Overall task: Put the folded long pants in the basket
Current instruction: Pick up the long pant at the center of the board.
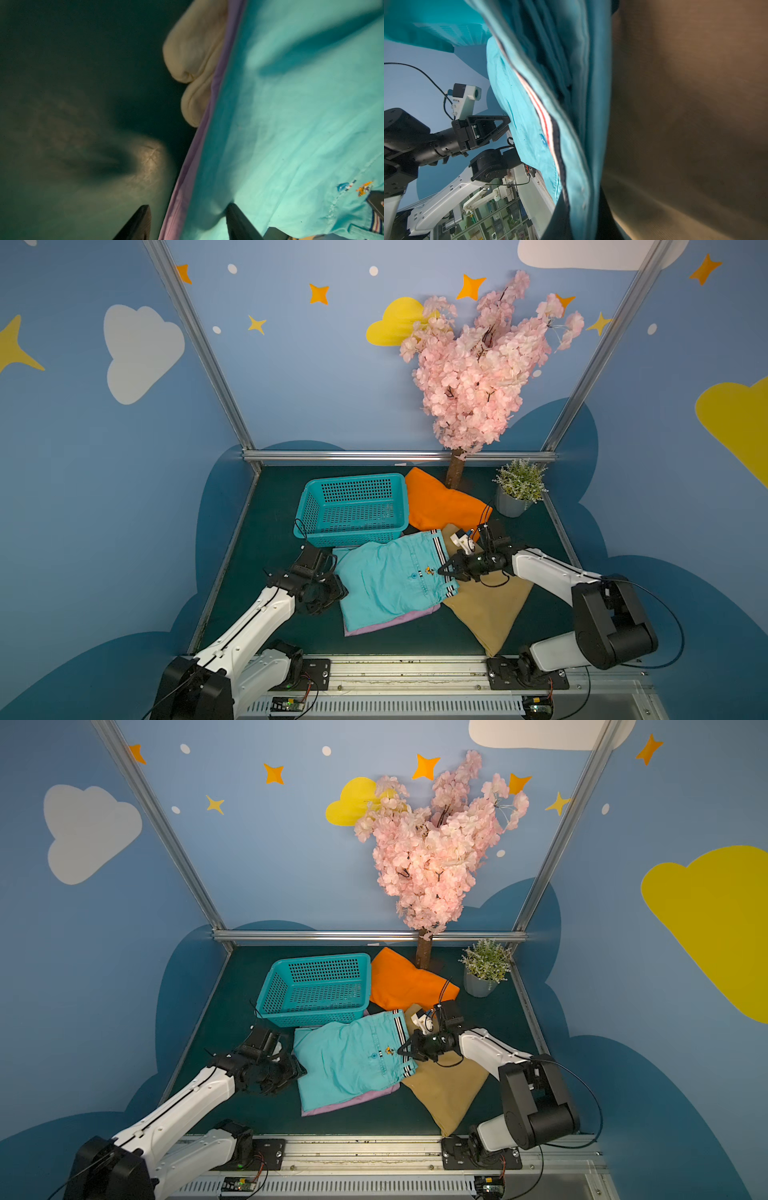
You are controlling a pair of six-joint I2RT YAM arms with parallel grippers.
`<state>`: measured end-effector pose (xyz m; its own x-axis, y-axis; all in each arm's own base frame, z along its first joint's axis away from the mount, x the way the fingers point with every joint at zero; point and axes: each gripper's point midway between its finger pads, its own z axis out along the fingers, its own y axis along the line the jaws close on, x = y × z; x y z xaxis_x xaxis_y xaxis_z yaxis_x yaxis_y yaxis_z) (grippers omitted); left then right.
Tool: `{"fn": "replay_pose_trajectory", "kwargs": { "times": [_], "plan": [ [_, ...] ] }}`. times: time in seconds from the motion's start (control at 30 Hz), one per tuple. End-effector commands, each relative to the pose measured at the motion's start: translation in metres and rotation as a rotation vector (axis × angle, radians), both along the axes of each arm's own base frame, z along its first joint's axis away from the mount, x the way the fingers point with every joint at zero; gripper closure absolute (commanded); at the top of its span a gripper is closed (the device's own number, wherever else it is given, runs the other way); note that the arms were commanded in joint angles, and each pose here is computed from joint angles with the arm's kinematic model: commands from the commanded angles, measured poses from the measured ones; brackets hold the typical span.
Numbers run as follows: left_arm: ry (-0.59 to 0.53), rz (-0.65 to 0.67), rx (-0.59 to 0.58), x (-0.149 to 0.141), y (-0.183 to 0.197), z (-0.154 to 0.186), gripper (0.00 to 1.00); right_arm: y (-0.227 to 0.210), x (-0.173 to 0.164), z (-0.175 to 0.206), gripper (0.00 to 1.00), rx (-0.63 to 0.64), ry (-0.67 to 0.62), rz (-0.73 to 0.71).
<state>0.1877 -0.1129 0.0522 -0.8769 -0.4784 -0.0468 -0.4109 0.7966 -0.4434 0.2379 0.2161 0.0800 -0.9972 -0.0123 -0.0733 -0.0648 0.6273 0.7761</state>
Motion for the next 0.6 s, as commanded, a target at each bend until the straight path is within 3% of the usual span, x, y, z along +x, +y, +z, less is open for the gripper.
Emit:
{"fn": "replay_pose_trajectory", "kwargs": {
  "times": [0.0,0.23,0.57],
  "plan": [
    [-0.105,-0.032,-0.1,0.021,-0.019,0.015,0.43,0.0,0.003,-0.002,1.0,0.02,-0.017,0.016],
    [-0.125,-0.052,-0.101,0.023,-0.02,0.021,0.58,0.001,0.003,-0.007,1.0,0.024,0.0,0.017],
    [-0.066,-0.087,-0.055,0.019,-0.017,0.002,0.55,0.001,0.001,-0.005,1.0,0.025,-0.004,0.021]
  ]
}}
